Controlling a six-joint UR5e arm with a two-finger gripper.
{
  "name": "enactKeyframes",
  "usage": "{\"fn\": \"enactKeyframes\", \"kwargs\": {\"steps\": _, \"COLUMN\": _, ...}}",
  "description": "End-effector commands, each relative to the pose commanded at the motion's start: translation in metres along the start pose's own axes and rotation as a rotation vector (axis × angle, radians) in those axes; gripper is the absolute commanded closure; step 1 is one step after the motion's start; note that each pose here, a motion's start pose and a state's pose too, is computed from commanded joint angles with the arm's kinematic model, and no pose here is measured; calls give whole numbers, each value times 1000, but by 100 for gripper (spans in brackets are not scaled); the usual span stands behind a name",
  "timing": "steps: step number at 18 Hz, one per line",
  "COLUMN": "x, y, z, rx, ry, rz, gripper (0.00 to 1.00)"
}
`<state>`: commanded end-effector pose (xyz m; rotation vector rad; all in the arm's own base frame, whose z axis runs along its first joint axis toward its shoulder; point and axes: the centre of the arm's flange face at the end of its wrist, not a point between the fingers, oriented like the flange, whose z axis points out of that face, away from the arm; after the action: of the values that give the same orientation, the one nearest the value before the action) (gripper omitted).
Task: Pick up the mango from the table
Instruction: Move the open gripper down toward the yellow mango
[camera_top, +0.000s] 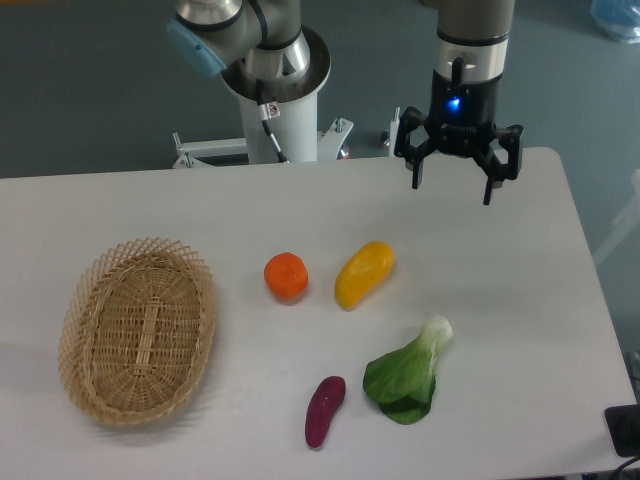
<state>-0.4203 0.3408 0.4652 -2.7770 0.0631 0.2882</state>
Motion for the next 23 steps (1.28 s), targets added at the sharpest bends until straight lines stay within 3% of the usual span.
{"fn": "enactKeyframes", "kwargs": {"steps": 6, "x": -3, "y": -1, "z": -3, "rx": -16, "ry": -13, "rz": -5, "gripper": 0}}
{"fn": "enactKeyframes", "kwargs": {"steps": 15, "x": 23, "y": 16, "z": 33, "rx": -44, "ry": 60, "rz": -7, "gripper": 0}}
{"fn": "enactKeyframes", "kwargs": {"steps": 23, "x": 66, "y": 53, "z": 98, "rx": -122, "ry": 196, "rz": -5, "gripper": 0}}
